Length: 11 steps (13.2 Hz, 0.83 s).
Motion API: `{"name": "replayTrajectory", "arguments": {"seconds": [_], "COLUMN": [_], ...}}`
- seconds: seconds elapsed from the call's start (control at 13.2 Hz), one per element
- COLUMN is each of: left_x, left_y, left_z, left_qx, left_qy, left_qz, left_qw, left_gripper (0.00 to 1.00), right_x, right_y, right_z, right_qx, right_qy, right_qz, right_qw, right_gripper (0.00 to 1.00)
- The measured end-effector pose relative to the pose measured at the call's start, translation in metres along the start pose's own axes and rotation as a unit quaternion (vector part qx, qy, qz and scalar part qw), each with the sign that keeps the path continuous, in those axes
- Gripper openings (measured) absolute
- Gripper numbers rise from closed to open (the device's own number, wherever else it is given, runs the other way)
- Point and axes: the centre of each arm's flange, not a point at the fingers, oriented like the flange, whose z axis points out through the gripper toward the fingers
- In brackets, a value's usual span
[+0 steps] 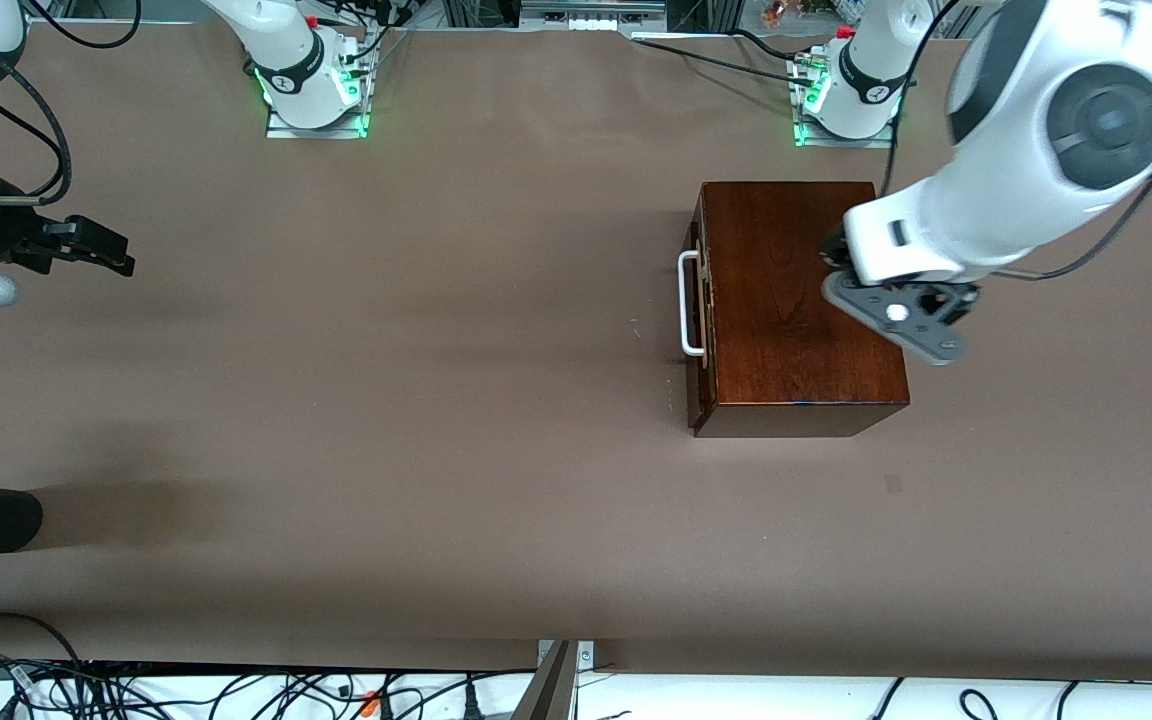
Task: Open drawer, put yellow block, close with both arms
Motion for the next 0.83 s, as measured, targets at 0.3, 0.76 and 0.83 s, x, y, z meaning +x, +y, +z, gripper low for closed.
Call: {"name": "replayTrajectory", "arguments": {"seconds": [0.3, 0.76, 0.83], "left_x": [-0.053, -0.118, -0.121], "left_y": [-0.077, -0.112, -0.110], "left_z": [-0.032, -0.040, -0.037], "left_qx": [0.002, -0.005, -0.006], "left_qy": [0.032, 0.080, 0.079], "left_qz": [-0.126, -0.283, -0.283], "left_qw": [0.992, 0.956, 0.956], "left_gripper": [1.00, 1.00, 1.00], "right_x": [-0.004, -0.007, -0.007], "right_y": [0.000, 0.001, 0.001], "right_z": [-0.005, -0.009, -0.009], "right_qx": [0.000, 0.000, 0.000], "right_qy": [0.000, 0.001, 0.001], "right_qz": [0.000, 0.000, 0.000], "right_qw": [1.000, 1.000, 1.000], "right_gripper": [1.00, 1.00, 1.00]}}
